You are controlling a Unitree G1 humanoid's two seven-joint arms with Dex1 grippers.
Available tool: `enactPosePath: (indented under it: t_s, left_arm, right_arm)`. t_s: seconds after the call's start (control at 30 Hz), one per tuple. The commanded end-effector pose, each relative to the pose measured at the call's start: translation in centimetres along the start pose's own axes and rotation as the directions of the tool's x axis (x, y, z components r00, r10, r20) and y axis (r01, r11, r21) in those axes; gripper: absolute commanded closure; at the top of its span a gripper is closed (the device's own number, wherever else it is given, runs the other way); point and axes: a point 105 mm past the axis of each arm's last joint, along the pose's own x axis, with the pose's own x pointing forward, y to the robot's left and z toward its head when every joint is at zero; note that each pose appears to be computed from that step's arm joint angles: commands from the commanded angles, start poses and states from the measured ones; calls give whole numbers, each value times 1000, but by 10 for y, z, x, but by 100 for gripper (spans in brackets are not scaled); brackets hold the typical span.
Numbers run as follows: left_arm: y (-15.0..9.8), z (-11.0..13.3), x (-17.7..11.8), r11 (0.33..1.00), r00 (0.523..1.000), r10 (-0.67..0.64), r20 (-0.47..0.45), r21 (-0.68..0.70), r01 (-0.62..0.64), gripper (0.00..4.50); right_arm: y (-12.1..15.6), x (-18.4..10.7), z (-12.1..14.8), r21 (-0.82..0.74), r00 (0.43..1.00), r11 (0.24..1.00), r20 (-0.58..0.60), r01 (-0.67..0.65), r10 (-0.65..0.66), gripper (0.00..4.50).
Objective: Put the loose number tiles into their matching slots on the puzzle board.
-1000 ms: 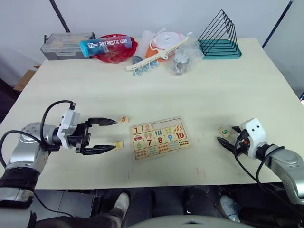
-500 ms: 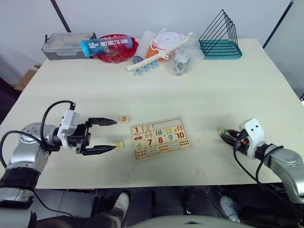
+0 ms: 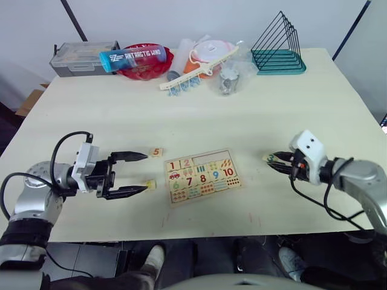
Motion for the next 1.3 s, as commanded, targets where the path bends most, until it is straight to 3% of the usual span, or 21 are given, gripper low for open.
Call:
enactPosePath:
  t_s: [0.03,0.33,0.7,1.3]
  left_arm:
    - [-4,9,-5,999,1000,22,16,33,-23,0]
    - [-16,5,-10,992,992,126,25,5,-127,0]
    - [-27,-1,-14,975,975,220,7,-15,-220,0]
    - [-27,-1,-13,970,970,245,8,-11,-245,0]
  right_arm:
    - [6,6,15,-45,996,995,-12,-91,91,361]
    - [12,47,53,-222,963,940,-127,-260,237,361]
    - [30,105,89,-376,910,837,-278,-398,308,361]
    - [66,148,98,-404,830,741,-415,-536,374,361]
